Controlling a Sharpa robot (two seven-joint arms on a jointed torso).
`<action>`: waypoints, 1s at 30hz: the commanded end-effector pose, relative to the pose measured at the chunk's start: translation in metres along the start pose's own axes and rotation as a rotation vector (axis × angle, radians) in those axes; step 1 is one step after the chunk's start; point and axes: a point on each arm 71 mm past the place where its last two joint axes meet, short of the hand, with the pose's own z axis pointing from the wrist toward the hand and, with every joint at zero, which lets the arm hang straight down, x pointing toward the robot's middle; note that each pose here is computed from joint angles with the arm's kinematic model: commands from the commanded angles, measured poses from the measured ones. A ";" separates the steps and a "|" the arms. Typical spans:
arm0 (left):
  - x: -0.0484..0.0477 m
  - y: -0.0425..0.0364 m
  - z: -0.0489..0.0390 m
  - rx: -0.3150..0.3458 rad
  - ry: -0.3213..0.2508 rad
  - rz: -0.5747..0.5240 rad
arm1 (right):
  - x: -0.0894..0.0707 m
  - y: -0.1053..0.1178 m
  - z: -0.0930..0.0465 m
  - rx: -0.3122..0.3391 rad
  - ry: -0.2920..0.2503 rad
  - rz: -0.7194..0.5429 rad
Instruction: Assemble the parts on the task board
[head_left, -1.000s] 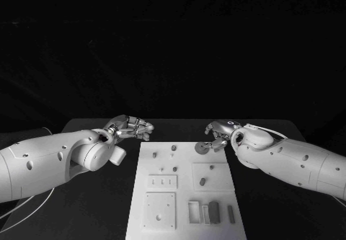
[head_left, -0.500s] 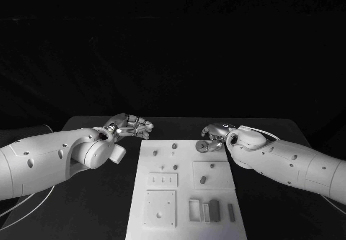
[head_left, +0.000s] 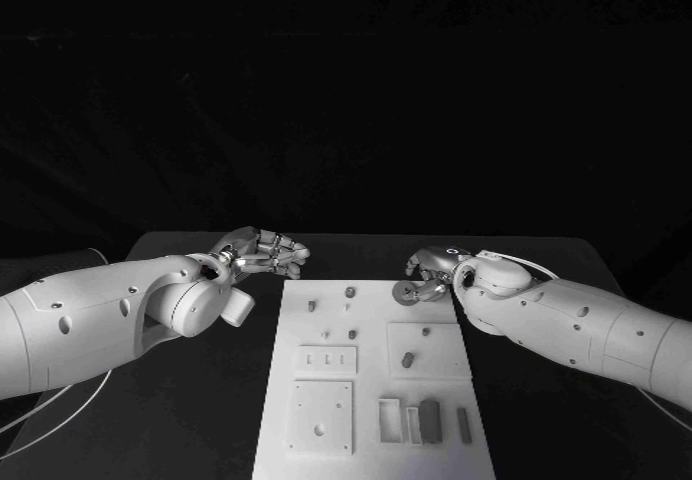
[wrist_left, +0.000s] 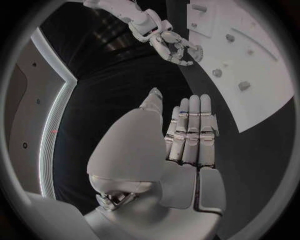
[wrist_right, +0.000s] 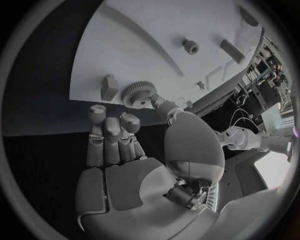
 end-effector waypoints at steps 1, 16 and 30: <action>0.0015 -0.0010 0.0002 0.001 0.013 0.006 | 0.003 -0.001 0.000 -0.008 0.034 -0.003; 0.0017 -0.0009 0.0000 0.000 0.014 0.008 | 0.005 0.000 0.002 -0.010 0.063 -0.009; 0.0021 -0.0010 0.0000 -0.001 0.016 0.008 | 0.007 0.001 0.003 -0.016 0.080 -0.009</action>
